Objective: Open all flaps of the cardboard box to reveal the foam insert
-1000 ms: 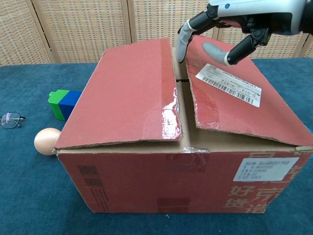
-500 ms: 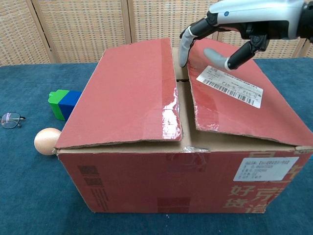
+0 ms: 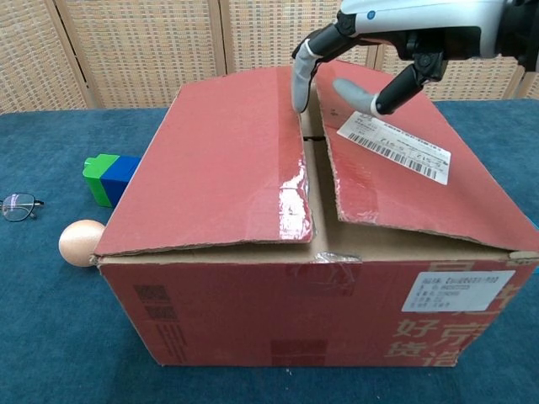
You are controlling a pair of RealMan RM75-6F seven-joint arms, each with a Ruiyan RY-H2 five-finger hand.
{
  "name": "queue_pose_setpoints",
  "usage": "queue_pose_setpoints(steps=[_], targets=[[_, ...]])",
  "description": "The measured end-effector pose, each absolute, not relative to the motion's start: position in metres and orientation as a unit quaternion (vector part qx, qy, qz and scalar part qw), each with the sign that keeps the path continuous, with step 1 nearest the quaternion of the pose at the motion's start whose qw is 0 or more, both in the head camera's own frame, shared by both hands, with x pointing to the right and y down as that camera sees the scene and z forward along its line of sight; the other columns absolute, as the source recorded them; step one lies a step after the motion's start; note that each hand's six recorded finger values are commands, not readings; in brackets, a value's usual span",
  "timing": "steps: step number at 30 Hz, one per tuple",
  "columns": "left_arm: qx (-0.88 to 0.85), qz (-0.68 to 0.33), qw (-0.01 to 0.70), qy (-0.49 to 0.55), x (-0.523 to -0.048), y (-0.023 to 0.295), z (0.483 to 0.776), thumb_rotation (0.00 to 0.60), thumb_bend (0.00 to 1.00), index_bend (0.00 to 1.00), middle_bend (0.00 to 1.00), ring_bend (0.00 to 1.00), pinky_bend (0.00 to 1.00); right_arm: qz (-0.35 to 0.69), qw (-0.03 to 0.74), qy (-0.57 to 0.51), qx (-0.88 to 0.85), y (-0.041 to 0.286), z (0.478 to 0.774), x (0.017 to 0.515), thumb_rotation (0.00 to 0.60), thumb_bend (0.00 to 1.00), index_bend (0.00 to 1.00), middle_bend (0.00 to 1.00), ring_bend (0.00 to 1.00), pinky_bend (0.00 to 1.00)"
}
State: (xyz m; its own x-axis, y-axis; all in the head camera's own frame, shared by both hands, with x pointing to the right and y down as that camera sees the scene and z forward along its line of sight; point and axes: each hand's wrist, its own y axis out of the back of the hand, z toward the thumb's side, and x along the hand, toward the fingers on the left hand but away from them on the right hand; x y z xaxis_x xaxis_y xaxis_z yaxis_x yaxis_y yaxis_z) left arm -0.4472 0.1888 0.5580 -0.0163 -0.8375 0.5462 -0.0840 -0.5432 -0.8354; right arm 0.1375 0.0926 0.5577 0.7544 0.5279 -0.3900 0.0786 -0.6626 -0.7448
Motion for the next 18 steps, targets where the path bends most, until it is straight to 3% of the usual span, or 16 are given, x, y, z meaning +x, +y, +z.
queue_pose_setpoints(steps=[12, 18], targets=[[-0.628, -0.614, 0.305, 0.367, -0.45, 0.19, 0.558, 0.557, 0.33, 0.13, 0.0, 0.0, 0.0, 0.324, 0.378, -0.173, -0.85, 0.09, 0.571, 0.142, 0.6, 0.73, 0.37, 0.35, 0.04, 0.02], [-0.629, -0.612, 0.308, 0.368, -0.449, 0.189, 0.557, 0.556, 0.33, 0.13, 0.0, 0.0, 0.0, 0.327, 0.38, -0.177, -0.847, 0.087, 0.571, 0.144, 0.6, 0.73, 0.39, 0.41, 0.06, 0.02]])
